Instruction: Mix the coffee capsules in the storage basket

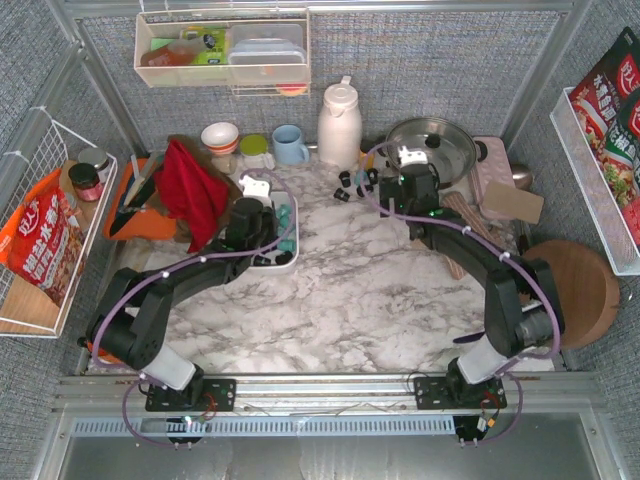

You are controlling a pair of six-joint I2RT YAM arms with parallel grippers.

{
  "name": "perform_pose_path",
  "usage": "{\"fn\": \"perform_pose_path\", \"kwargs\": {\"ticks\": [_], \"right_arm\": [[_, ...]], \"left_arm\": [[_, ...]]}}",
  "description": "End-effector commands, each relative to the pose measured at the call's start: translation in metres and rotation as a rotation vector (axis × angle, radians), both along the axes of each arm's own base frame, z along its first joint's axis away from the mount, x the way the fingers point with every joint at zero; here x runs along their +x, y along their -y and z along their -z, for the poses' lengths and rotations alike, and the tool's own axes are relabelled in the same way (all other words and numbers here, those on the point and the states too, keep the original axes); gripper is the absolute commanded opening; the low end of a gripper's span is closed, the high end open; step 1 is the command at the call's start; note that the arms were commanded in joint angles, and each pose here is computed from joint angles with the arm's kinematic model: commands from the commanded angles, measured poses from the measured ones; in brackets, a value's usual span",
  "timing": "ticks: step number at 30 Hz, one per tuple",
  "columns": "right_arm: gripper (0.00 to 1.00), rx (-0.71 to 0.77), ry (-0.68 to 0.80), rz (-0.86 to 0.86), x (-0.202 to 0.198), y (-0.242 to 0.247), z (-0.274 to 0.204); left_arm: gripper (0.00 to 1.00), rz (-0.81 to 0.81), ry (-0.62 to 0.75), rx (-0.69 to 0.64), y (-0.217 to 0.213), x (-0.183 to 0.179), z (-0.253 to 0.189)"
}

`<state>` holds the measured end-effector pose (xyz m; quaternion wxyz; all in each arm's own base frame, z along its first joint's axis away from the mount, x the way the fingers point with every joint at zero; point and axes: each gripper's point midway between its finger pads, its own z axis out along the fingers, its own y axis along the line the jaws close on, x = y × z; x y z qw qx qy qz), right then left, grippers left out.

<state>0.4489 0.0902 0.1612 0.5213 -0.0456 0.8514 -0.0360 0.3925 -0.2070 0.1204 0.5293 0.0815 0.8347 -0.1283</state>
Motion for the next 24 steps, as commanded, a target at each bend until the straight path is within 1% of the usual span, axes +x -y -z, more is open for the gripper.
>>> {"fn": "perform_pose_path", "kwargs": {"ticks": [1, 2, 4, 7, 10, 12, 14, 16, 21, 24], "right_arm": [[0.89, 0.131, -0.184, 0.184, -0.012, 0.024, 0.041], [0.85, 0.144, -0.186, 0.198, -0.008, 0.027, 0.045], [0.80, 0.152, -0.191, 0.217, 0.000, 0.032, 0.051], [0.78, 0.150, -0.207, 0.222, 0.013, 0.035, 0.058], [0.76, 0.146, -0.235, 0.228, 0.024, 0.036, 0.068], [0.72, 0.150, -0.253, 0.225, 0.032, 0.035, 0.073], [0.69, 0.154, -0.266, 0.229, 0.038, 0.036, 0.074], [0.65, 0.157, -0.293, 0.239, 0.041, 0.037, 0.077], [0.57, 0.173, -0.384, 0.247, 0.046, 0.040, 0.090], [0.56, 0.192, -0.440, 0.234, 0.048, 0.039, 0.097]], "left_arm": [[0.13, -0.043, 0.018, 0.009, -0.003, 0.014, 0.005], [0.18, -0.049, 0.012, 0.012, -0.004, 0.015, 0.009], [0.32, -0.072, -0.003, 0.017, -0.006, 0.018, 0.015], [0.51, -0.106, -0.017, 0.015, -0.012, 0.019, 0.022], [0.63, -0.100, -0.014, -0.001, -0.011, 0.016, 0.020], [0.69, -0.078, 0.002, -0.016, -0.009, 0.013, 0.012], [0.74, -0.052, 0.029, -0.031, -0.007, 0.010, 0.003], [0.77, -0.040, 0.050, -0.038, -0.008, 0.007, -0.005], [0.80, -0.035, 0.080, -0.055, -0.012, -0.002, -0.017], [0.80, -0.025, 0.096, -0.077, -0.012, -0.007, -0.023]]}}
